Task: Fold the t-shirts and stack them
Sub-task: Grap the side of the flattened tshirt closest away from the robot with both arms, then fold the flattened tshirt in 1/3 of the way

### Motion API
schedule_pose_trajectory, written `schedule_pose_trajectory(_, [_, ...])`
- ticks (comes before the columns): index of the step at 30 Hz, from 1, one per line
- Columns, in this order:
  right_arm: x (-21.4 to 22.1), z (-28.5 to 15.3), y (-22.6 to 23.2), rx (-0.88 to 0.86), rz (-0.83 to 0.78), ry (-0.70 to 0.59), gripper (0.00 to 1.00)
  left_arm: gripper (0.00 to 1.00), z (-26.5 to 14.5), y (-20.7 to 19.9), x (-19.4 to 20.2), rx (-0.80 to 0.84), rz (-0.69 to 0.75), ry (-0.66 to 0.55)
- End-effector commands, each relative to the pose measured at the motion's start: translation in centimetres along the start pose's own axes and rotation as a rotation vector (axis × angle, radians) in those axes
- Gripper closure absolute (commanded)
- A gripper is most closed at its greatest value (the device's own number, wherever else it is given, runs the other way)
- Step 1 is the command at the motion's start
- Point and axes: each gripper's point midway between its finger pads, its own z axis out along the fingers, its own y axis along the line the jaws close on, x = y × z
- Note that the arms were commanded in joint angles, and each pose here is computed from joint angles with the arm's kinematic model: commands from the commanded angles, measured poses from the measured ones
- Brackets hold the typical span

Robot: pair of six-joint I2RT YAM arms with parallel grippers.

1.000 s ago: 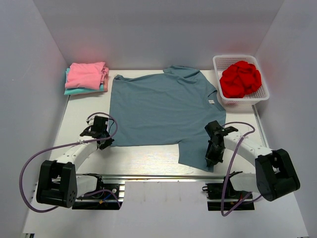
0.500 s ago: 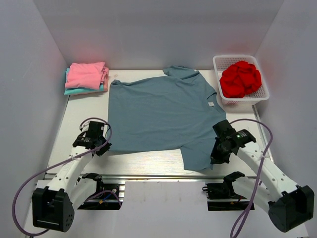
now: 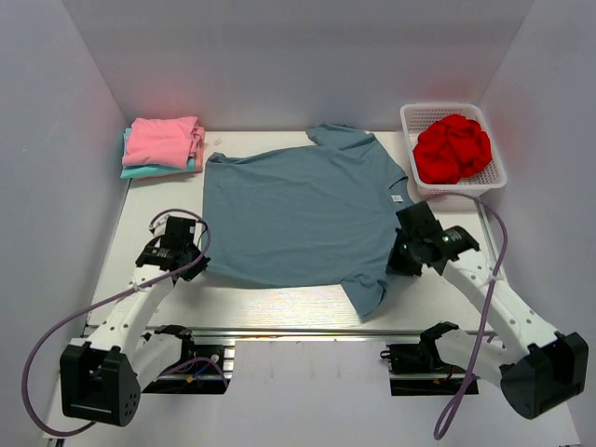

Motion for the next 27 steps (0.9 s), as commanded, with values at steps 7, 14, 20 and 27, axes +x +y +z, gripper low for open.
schedule_pose_trajectory(7, [-13.0, -2.3, 5.6, -0.036, -0.018, -0.376, 1.0, 1.0, 0.0, -5.2, -6.5, 0.083, -0.01, -0.159])
schedule_pose_trajectory(14, [-18.8, -1.8, 7.0, 0.033, -0.023, -0.452, 1.0, 1.0, 2.1, -5.8, -9.9, -0.036, -0.01, -0.197])
schedule_pose_trajectory(20, [-23.1, -0.5, 8.6, 0.04, -0.043, -0.456, 1.0, 1.0, 3.9, -7.0, -12.8, -0.064, 0.0, -0.23])
schedule_pose_trajectory(27, [-27.0, 1.7, 10.4, 0.024, -0.063, -0.445, 1.0, 1.0, 6.6, -9.9, -15.3, -0.02, 0.044, -0.226])
